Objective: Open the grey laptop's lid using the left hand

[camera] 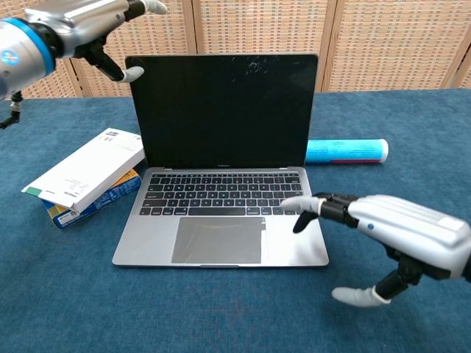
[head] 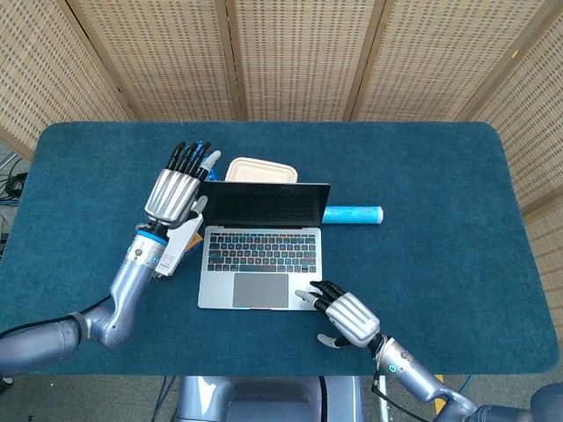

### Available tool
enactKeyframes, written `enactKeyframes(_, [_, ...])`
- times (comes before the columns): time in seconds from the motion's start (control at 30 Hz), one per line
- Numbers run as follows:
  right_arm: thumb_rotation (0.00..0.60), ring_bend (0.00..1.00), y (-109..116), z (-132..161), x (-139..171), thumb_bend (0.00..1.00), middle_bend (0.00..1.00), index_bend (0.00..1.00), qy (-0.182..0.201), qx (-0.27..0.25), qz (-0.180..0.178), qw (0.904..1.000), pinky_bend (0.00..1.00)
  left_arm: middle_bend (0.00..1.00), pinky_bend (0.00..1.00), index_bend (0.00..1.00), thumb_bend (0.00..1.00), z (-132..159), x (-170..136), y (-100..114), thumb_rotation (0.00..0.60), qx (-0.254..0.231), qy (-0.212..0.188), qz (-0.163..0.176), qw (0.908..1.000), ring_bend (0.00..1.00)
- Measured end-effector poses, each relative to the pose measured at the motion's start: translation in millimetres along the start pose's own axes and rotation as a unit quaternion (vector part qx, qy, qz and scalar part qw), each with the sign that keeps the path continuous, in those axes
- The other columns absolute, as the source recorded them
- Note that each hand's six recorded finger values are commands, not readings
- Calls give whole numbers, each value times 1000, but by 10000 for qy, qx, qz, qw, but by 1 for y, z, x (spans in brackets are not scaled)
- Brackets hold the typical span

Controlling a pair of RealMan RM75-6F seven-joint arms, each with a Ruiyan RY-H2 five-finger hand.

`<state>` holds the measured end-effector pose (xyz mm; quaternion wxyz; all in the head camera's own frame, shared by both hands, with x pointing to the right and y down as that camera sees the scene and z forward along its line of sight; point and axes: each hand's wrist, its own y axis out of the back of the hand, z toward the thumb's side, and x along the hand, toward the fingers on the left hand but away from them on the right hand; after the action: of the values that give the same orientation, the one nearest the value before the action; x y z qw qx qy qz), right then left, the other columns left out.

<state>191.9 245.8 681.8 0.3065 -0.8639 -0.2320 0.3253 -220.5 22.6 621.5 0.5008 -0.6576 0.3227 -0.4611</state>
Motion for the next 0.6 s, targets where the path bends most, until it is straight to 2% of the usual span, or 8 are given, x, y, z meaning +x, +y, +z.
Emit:
enactKeyframes(0.1, [600,87,16,-2,2,311,231,0,-29,88,-136,9999,108,0,0,0,396,-5,-13,7,600,-95,-1,93,9999,0])
enactKeyframes(0.23, [600,87,39,-11,11,311,227,0,-187,271,-322,9989,108,0,0,0,396,-19,-39,15,600,-194,88,42,9998,0])
enactKeyframes(0.43, [600,83,70,-34,31,311,185,0,-652,511,-602,9947,108,0,0,0,396,-54,-84,15,600,-153,416,-181,9989,0])
enactKeyframes(0.6, [600,66,92,-59,50,311,165,0,-1198,722,-833,9867,108,0,0,0,396,-79,-121,9,600,-242,732,-250,9967,0])
